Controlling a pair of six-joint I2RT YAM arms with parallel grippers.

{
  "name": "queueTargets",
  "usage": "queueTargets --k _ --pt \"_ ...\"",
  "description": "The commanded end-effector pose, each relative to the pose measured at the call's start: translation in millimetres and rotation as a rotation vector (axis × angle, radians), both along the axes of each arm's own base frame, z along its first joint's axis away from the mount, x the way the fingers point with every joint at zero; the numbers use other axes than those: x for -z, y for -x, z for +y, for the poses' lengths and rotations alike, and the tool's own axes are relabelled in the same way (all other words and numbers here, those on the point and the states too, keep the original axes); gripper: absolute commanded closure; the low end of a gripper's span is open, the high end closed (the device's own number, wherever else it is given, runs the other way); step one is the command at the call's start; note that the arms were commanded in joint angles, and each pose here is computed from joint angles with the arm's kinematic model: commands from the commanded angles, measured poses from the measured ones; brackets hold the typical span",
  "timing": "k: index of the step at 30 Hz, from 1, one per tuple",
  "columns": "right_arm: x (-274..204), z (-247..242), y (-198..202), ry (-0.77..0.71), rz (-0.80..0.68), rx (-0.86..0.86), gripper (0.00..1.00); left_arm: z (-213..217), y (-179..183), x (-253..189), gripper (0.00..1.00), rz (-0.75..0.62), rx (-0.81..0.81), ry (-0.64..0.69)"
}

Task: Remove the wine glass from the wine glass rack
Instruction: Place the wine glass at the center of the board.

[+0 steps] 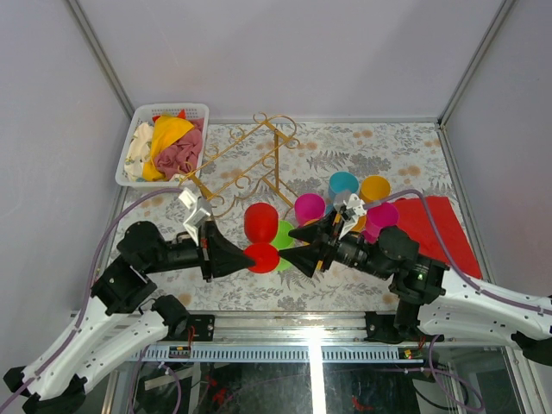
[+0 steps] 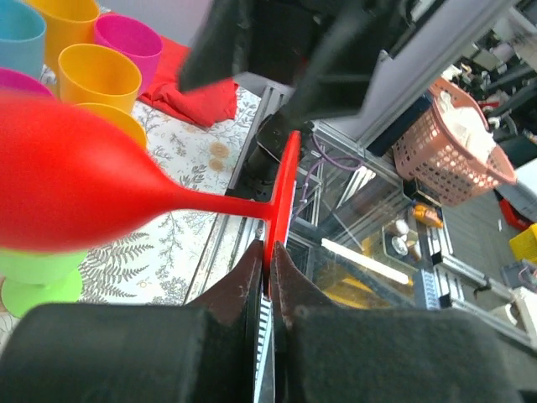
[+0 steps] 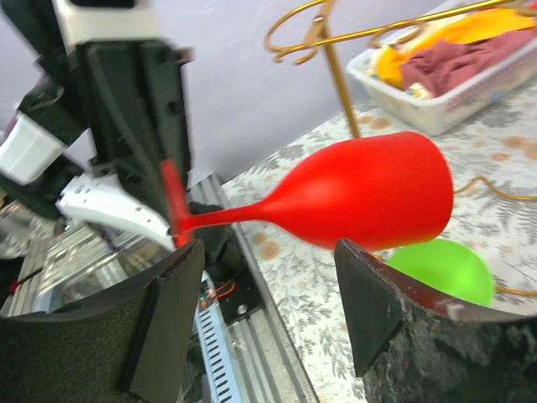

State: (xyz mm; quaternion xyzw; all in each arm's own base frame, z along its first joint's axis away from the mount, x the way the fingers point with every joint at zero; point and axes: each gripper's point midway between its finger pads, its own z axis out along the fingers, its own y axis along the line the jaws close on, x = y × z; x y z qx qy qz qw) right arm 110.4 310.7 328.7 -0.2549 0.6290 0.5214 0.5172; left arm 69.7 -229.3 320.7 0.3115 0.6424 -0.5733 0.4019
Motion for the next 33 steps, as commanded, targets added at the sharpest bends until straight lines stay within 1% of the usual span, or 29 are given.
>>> queueTargets --k 1,4,6,9,13,16,18,19,21,23,24,27,31,33 --pt "-17.7 -25.7 -34.8 -0.033 0.002 0.24 0.27 9.3 28.4 0.8 1.0 -0.218 0.136 0.024" --pt "-5.4 -42.3 -60.4 0.01 0.048 0.419 0.26 14.8 41.8 4.8 1.0 -0.341 0.204 0.035" --pt "-0.9 -51.0 -70.5 0.03 0.072 0.499 0.25 17.4 47.2 7.5 1.0 -0.399 0.232 0.04" --pt "2.3 -55.6 -75.0 0.038 0.074 0.537 0.24 18.7 52.3 11.1 1.0 -0.439 0.265 0.042" --pt "1.1 -59.7 -76.7 0.013 0.084 0.558 0.23 17.9 55.0 21.3 1.0 -0.439 0.308 0.017" --pt "6.8 -62.8 -77.4 0.012 0.147 0.568 0.21 17.8 53.7 29.6 1.0 -0.452 0.323 -0.013" --pt "14.7 -64.9 -82.1 0.082 0.215 0.541 0.2 18.6 52.4 38.9 1.0 -0.478 0.335 -0.042" --pt "20.0 -66.6 -86.8 0.113 0.257 0.525 0.19 18.8 51.7 43.6 1.0 -0.513 0.346 -0.053" --pt "22.9 -69.5 -94.4 0.086 0.326 0.467 0.19 19.2 52.4 50.2 1.0 -0.548 0.367 -0.06" --pt "21.2 -67.9 -96.7 -0.001 0.373 0.369 0.2 19.0 53.7 53.9 1.0 -0.586 0.389 -0.055" --pt "14.6 -63.4 -89.7 -0.048 0.38 0.28 0.2 19.1 54.0 54.6 1.0 -0.602 0.394 -0.053" --pt "-2.7 -53.9 -74.1 -0.139 0.35 0.117 0.2 19.8 56.8 54.7 1.0 -0.643 0.415 -0.042" --pt "-19.4 -37.9 -44.5 -0.182 0.313 -0.111 0.2 20.9 61.6 55.0 1.0 -0.68 0.449 -0.027" --pt "-21.7 -33.1 -36.9 -0.186 0.307 -0.18 0.2 21.0 63.7 55.8 1.0 -0.685 0.466 -0.02"
